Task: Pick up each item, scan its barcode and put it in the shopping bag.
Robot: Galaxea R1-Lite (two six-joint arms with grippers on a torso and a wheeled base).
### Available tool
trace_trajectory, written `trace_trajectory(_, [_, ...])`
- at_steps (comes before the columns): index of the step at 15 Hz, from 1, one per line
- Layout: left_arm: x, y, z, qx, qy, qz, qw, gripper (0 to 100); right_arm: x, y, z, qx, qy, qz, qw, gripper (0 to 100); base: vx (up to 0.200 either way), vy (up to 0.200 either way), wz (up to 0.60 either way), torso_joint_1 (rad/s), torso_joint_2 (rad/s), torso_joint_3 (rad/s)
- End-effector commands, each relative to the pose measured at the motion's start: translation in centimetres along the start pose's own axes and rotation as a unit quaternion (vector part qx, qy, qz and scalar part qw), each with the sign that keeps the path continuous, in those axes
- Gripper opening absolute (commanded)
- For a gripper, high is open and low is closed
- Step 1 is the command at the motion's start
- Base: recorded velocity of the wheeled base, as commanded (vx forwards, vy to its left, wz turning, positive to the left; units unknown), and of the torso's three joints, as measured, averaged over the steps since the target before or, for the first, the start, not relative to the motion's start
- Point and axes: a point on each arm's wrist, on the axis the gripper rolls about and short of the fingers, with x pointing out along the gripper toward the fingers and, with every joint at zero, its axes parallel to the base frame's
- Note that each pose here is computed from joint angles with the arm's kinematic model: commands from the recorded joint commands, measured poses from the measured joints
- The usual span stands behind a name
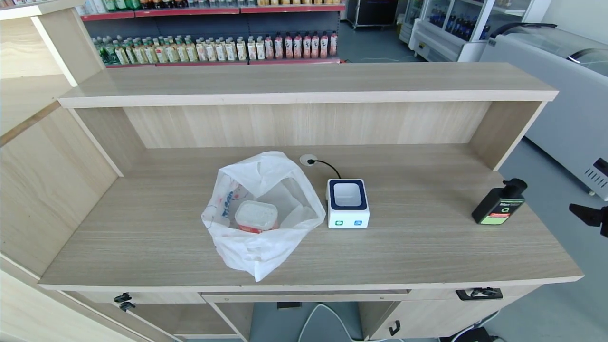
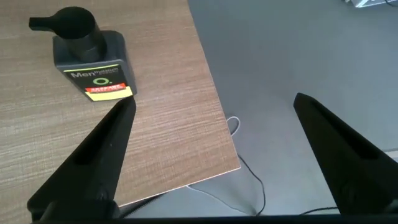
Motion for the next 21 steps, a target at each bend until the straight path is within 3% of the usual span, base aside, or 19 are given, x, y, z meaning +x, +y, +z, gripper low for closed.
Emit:
trace_trajectory(1, [0.0, 0.0, 0.0, 0.000, 0.000, 0.000, 1.0000, 100, 3.6, 0.2, -1.6, -0.015, 0.017, 0.052, 0.998, 100, 0.000, 0.000, 0.00, 0.000, 0.00, 0.000])
trace_trajectory(6, [0.0, 0.0, 0.0, 0.000, 0.000, 0.000, 1.0000, 100, 6.5, 1.6, -2.1, -0.038, -0.006, 0.160, 0.986, 100, 0.000, 0.000, 0.00, 0.000, 0.00, 0.000])
trace_trajectory(12, [0.0, 0.0, 0.0, 0.000, 0.000, -0.001, 1.0000, 100, 9.2, 3.3, -3.1, -0.043, 0.004, 0.194, 0.980, 100, 0.000, 0.000, 0.00, 0.000, 0.00, 0.000])
trace_trajectory(21, [0.0, 0.0, 0.0, 0.000, 0.000, 0.000, 1.0000, 100, 12.5, 6.8, -4.1, -0.050, -0.024, 0.235, 0.970, 100, 0.000, 0.000, 0.00, 0.000, 0.00, 0.000])
